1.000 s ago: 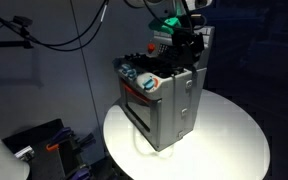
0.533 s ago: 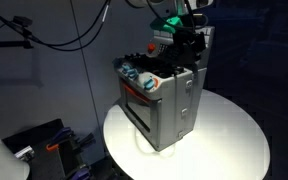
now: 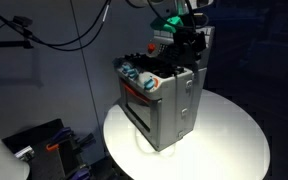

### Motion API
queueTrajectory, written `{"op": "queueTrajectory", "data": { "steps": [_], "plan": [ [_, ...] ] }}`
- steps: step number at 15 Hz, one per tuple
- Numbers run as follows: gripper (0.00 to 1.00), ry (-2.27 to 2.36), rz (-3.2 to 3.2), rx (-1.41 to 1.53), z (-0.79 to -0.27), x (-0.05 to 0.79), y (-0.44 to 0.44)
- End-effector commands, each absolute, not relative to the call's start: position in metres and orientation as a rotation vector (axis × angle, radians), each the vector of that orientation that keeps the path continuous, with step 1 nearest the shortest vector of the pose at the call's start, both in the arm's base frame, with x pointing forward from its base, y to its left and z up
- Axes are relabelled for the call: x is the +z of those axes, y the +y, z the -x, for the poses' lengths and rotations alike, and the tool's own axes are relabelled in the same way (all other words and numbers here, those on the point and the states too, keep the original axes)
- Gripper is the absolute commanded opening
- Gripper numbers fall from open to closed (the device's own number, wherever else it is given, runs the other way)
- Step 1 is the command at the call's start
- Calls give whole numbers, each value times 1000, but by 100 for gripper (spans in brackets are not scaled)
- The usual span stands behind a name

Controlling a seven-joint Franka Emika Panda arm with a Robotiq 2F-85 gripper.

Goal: Press the top orange button on the microwave controlling panel of the stove

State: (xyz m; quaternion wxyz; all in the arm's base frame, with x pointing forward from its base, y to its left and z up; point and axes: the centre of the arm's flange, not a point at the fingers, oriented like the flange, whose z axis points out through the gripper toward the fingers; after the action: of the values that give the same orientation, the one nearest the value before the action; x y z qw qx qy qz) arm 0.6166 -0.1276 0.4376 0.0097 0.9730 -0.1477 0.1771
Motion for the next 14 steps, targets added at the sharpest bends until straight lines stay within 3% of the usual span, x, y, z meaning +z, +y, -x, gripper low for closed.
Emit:
{"op": "queueTrajectory", "data": {
  "steps": [1, 14],
  "plan": [
    [100, -496, -3020, 599, -631, 445, -131],
    [100, -513, -3013, 591, -637, 440, -139]
  ]
}}
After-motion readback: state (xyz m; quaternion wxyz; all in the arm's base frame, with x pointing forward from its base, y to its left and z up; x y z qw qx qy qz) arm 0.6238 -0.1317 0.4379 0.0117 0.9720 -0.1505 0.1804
